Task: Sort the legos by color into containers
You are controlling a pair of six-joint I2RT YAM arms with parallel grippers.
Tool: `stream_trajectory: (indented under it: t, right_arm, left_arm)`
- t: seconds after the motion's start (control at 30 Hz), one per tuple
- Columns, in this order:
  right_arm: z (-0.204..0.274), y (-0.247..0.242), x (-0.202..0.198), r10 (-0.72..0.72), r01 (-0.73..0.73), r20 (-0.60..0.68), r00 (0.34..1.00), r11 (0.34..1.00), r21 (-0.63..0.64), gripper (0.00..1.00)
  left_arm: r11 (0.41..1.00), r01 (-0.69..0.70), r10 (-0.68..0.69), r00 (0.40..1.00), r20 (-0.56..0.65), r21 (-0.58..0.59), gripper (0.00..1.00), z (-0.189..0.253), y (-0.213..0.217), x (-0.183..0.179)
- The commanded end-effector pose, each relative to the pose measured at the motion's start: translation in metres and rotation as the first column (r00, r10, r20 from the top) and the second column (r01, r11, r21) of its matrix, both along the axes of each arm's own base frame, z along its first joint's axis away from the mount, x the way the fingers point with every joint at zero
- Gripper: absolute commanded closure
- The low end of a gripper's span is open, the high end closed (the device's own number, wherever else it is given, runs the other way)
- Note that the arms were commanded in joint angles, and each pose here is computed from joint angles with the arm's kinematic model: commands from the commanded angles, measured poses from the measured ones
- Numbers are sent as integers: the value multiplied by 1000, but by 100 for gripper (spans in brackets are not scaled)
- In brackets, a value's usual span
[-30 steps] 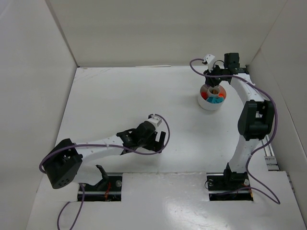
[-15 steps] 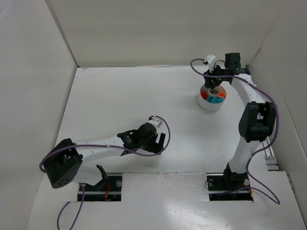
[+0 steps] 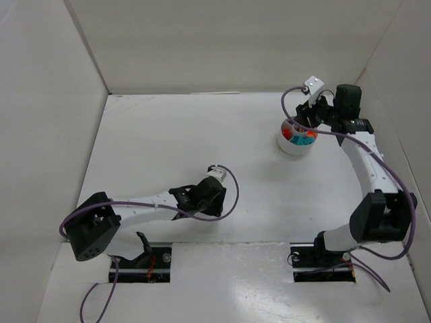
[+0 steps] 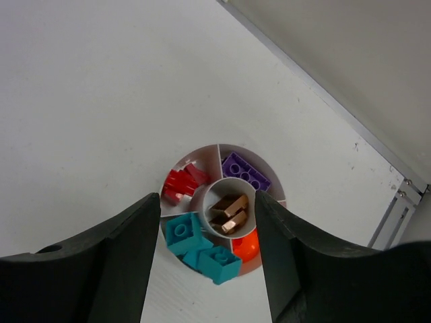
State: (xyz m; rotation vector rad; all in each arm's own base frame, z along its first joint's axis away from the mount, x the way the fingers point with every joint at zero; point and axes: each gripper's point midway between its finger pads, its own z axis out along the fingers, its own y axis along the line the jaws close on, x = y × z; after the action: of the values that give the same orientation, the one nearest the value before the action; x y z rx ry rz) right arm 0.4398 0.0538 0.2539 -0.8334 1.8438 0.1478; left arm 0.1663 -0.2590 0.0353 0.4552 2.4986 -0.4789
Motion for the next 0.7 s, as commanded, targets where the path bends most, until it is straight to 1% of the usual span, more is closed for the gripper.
stream_trajectory:
  t: [0.0, 0.03, 0.1, 0.17, 0.23, 0.3, 0.33, 0.37, 0.4, 0.5, 0.6, 0.67]
  right_arm:
    - [28, 8, -10, 6, -13, 92, 996, 997, 74, 37]
    - [29, 9, -19, 2, -9, 90, 996, 996, 84, 37]
    - [26, 9, -27, 1, -9, 84, 996, 996, 84, 35]
    - [22, 12, -39, 2, -9, 69, 998, 994, 108, 35]
    - [18, 20, -49, 33, -40, 63, 997, 992, 117, 34]
    - [8, 24, -58, 45, -49, 39, 998, 993, 112, 33]
    - [4, 24, -64, 45, -47, 21, 999, 993, 113, 31]
    - [3, 27, -69, 54, -56, 16, 998, 992, 113, 31]
    - [-8, 25, -72, 47, -46, -10, 999, 994, 102, 31]
    - [-13, 25, -85, 47, -45, -16, 999, 994, 102, 31]
    - [-13, 21, -90, 28, -27, -12, 1000, 995, 92, 30]
    - [-9, 21, -94, 28, -28, 3, 1000, 995, 92, 30]
  left_arm:
    - [998, -61, 61, 998, 34, 1, 59, 8, -1, 11]
    - [998, -61, 61, 998, 34, 1, 59, 8, -1, 11]
    - [998, -58, 58, 997, 46, -7, 63, 10, -4, 11]
    - [998, -58, 59, 997, 55, -23, 65, 10, -6, 13]
    - [998, -48, 51, 997, 63, -38, 69, 12, -11, 12]
    - [998, -21, 25, 998, 57, -66, 69, 11, -16, 9]
    - [996, -20, 25, 997, 66, -82, 66, 15, -19, 10]
    - [996, -14, 19, 998, 60, -86, 58, 15, -20, 9]
    - [996, -14, 19, 998, 60, -86, 55, 15, -20, 9]
    - [997, -17, 20, 999, 39, -77, 40, 9, -20, 7]
    - [996, -32, 35, 999, 38, -86, 34, 11, -24, 7]
    - [997, -51, 53, 998, 29, -62, 34, 5, -24, 9]
